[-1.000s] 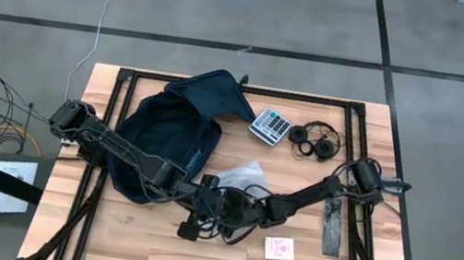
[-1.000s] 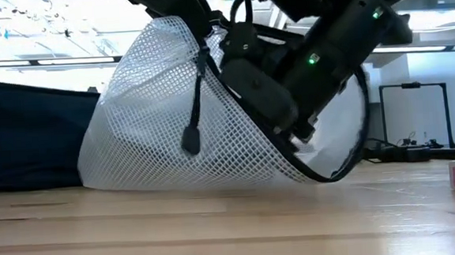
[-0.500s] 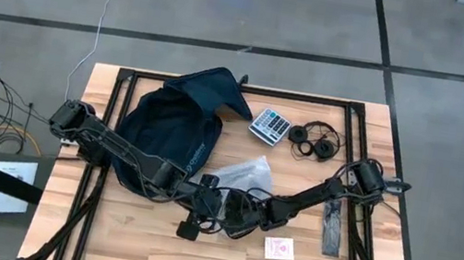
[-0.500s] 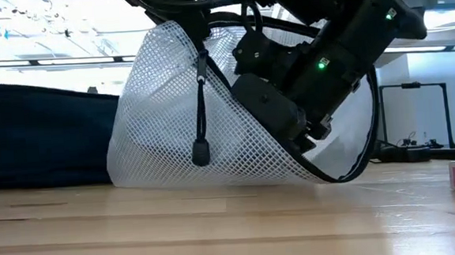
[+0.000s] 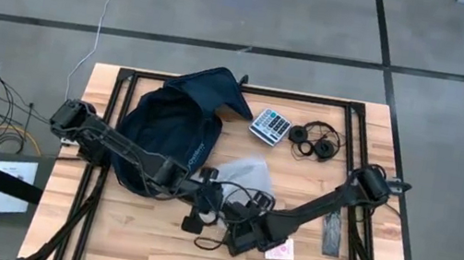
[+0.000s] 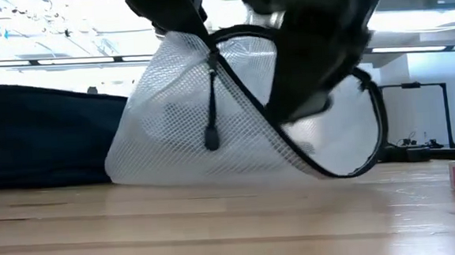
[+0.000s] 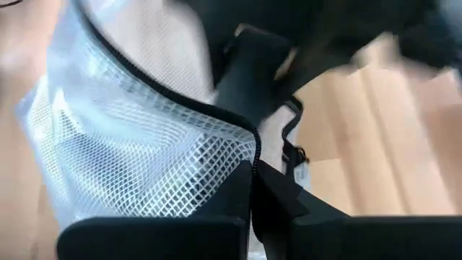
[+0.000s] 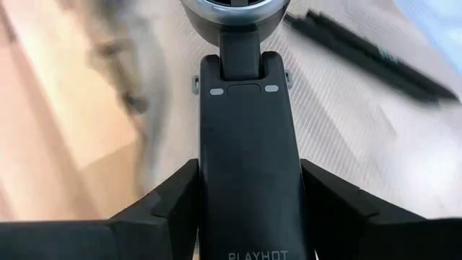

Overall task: Unpack backpack
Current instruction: Remove the black mini fan from the white zip bag

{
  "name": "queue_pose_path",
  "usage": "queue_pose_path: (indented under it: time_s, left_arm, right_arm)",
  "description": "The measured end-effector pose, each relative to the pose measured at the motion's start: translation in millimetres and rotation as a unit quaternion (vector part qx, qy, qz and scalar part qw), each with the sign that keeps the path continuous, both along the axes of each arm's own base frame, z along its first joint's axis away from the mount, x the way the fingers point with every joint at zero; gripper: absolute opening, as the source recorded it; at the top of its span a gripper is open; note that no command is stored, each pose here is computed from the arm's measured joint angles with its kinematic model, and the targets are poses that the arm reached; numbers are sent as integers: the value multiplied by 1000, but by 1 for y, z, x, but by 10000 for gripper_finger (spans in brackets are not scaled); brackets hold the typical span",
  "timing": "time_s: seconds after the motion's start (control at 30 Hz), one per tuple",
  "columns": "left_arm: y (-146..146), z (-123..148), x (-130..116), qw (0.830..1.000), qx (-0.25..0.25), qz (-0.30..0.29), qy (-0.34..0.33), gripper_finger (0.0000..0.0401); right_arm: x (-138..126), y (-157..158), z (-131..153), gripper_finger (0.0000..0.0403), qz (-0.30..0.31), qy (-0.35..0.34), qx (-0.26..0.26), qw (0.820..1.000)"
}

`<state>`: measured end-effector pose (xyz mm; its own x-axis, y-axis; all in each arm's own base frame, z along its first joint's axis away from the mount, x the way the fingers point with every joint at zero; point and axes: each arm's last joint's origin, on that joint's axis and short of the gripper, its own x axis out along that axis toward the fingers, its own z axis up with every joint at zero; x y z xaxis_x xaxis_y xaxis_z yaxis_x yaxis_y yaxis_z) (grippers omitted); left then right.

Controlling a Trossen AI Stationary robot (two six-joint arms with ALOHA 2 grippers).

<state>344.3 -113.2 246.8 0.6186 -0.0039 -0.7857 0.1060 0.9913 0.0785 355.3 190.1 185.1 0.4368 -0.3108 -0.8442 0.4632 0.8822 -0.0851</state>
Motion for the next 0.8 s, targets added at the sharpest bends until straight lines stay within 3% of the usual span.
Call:
queue_pose_path:
  time_s: [0.23,0.53,0.67,0.8]
  left_arm:
    - [15,-6,-6,997,48,39,50,0]
    - [14,-6,-6,997,59,22,48,0]
    - [11,-6,-7,997,55,3,51,0]
    - [1,-5,-9,998,44,-28,46,0]
  right_arm:
    - [-23,25,13,182,-40,35,29,998]
    - [-73,56,14,182,-129,98,48,986]
    - [-104,59,25,182,-197,132,18,971]
    - [-132,58,39,184,-268,123,-23,955]
